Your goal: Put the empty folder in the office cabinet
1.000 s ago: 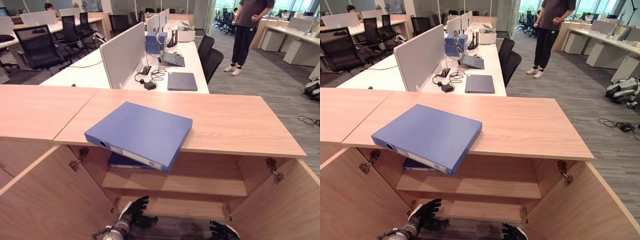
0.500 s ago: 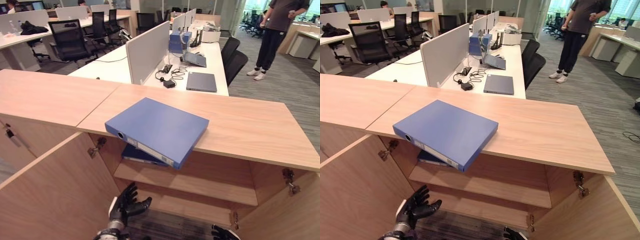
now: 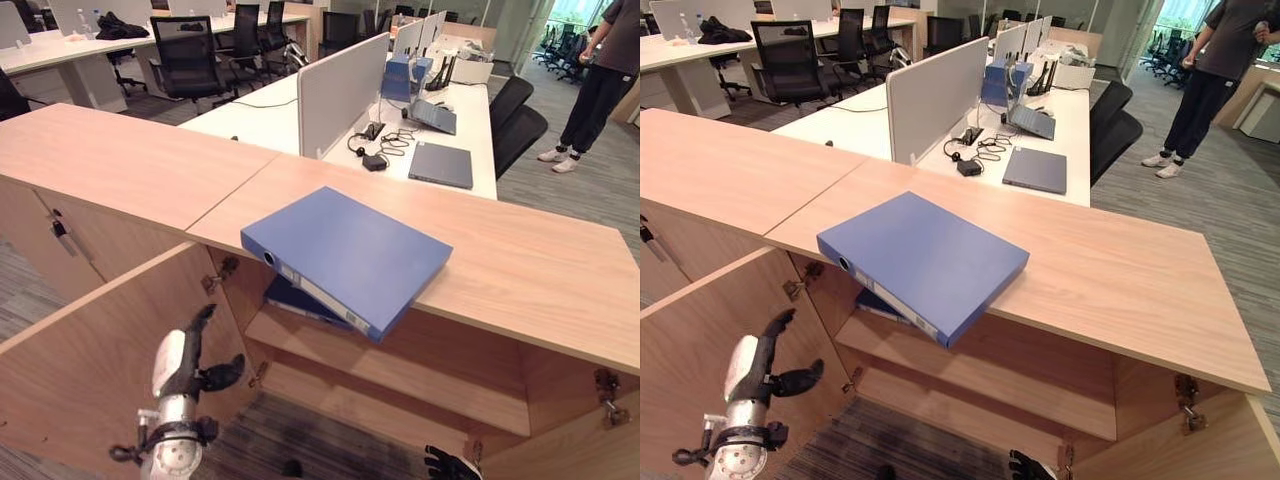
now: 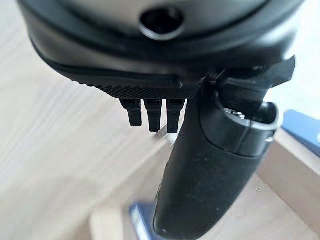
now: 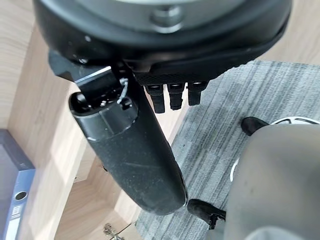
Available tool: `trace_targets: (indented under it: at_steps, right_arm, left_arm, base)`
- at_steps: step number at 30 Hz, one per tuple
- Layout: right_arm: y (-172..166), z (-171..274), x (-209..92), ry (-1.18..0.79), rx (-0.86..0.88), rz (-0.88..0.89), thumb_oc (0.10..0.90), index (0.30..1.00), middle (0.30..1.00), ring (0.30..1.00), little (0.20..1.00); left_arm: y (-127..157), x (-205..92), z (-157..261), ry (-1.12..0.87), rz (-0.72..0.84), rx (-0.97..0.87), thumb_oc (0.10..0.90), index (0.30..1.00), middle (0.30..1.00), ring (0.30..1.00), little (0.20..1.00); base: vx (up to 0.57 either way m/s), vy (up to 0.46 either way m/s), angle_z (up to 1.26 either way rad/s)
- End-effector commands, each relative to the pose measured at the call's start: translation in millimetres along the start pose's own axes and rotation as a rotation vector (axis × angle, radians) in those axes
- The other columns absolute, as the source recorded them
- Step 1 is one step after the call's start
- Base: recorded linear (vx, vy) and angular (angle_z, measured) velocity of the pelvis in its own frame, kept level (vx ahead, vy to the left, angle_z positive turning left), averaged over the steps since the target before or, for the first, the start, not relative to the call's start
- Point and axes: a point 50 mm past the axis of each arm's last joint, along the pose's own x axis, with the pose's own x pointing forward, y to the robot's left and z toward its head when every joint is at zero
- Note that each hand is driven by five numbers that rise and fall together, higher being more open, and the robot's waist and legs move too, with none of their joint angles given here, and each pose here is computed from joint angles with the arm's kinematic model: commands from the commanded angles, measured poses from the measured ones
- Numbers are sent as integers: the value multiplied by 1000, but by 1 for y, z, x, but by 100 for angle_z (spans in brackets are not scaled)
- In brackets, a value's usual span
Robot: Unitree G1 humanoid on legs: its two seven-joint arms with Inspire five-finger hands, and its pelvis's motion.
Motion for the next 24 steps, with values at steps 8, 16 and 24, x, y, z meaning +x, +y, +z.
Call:
trace_targets:
  at_steps: [8, 16, 24]
  right_arm:
    - [-6, 40, 10, -149, -29, 6, 800, 900, 900, 900, 900]
    - [-10, 39, 9, -152, 4, 6, 800, 900, 900, 900, 900]
    - [-14, 37, 10, -144, 31, -20, 800, 900, 900, 900, 900]
  left_arm:
    - [56, 38, 60, -444, 327, 263, 800, 900, 900, 900, 900]
    - [77, 45, 84, -658, 326, 435, 800, 900, 900, 900, 900]
    - [81, 45, 93, -731, 310, 454, 800, 900, 900, 900, 900]
  base:
    - [7, 1, -2]
    - [0, 0, 0]
    - [7, 6, -4]
